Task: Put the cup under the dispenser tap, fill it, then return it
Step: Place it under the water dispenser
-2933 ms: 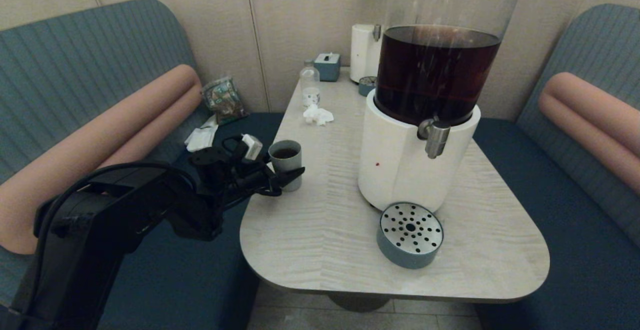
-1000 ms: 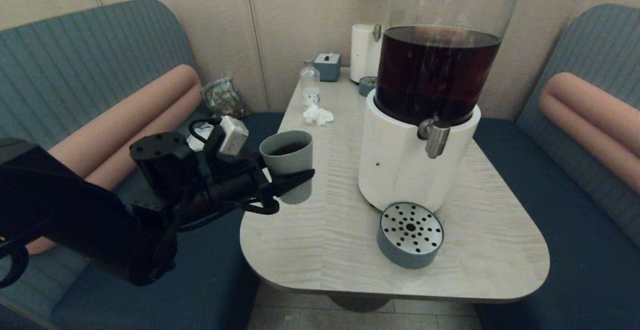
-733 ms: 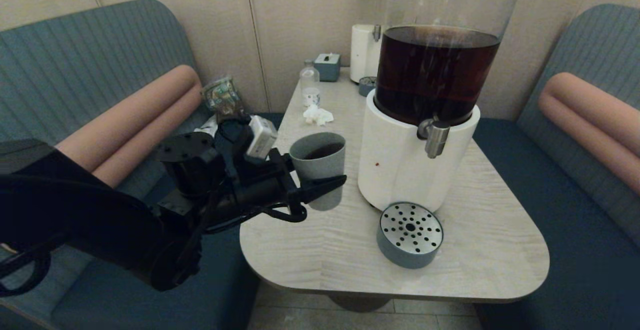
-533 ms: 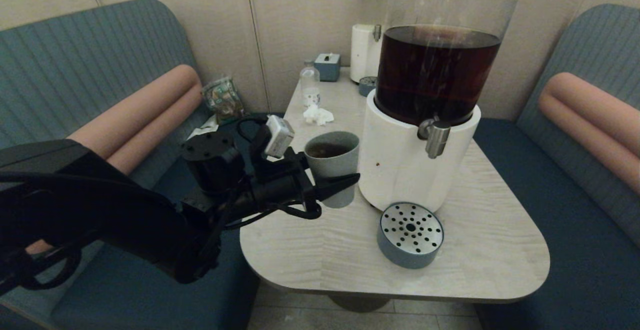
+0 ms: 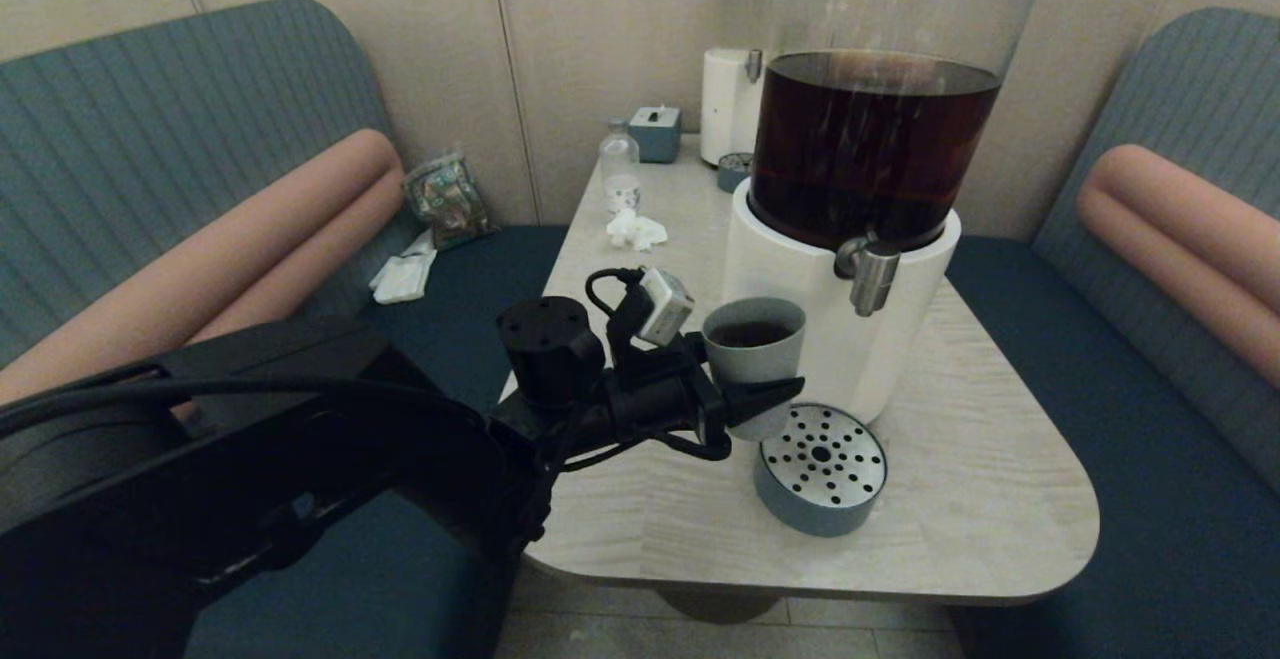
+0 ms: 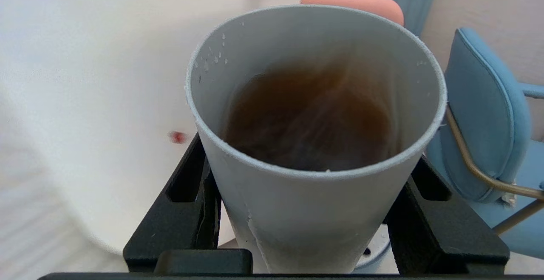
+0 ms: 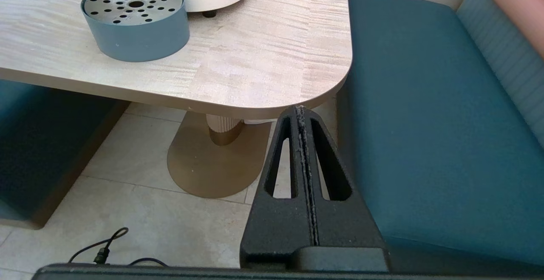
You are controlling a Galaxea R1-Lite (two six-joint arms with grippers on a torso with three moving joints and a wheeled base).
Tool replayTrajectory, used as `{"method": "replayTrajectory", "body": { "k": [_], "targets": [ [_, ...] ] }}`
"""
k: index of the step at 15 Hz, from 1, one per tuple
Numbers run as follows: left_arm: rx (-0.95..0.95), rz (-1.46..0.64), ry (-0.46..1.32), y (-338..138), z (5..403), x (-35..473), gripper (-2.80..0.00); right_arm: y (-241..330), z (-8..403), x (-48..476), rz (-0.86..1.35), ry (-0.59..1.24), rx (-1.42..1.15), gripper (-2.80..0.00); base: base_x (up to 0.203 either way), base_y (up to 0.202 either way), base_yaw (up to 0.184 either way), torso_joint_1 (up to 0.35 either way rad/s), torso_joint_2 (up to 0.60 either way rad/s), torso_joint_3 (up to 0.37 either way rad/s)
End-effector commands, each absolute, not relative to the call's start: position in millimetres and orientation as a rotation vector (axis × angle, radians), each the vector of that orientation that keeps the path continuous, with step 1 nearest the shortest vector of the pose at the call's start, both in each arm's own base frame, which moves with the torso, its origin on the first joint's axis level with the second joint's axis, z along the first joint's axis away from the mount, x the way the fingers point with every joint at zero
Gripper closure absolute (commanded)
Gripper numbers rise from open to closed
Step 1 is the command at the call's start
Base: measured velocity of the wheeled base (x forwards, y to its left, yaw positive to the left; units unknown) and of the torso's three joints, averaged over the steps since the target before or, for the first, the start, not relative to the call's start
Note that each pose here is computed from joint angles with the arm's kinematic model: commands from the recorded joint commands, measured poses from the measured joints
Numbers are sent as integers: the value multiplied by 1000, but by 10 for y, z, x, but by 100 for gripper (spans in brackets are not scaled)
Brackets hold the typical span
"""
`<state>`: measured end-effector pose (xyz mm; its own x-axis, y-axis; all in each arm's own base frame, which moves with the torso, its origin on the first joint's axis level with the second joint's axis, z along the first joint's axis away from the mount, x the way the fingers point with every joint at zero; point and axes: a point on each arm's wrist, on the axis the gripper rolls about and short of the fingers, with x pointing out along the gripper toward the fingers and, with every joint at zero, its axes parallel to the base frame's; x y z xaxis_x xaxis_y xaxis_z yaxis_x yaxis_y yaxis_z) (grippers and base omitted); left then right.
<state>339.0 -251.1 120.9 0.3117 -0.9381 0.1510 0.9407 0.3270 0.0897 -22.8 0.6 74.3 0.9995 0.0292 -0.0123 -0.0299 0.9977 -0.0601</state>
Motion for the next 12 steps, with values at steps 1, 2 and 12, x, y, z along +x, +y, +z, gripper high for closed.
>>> {"method": "replayTrajectory", "body": {
  "k": [1, 2, 12],
  "targets": [
    [-19, -1261, -154, -2662, 968, 3444, 0, 6, 742, -229, 31, 10, -61, 0, 0, 0, 0, 0, 0, 0],
    [-20, -1263, -153, -2687, 940, 3455, 0, 6, 742, -229, 31, 10, -61, 0, 0, 0, 0, 0, 0, 0],
    [-35, -1311, -168, -2978, 846, 3412, 0, 6, 742, -229, 31, 10, -61, 0, 0, 0, 0, 0, 0, 0]
  ]
}}
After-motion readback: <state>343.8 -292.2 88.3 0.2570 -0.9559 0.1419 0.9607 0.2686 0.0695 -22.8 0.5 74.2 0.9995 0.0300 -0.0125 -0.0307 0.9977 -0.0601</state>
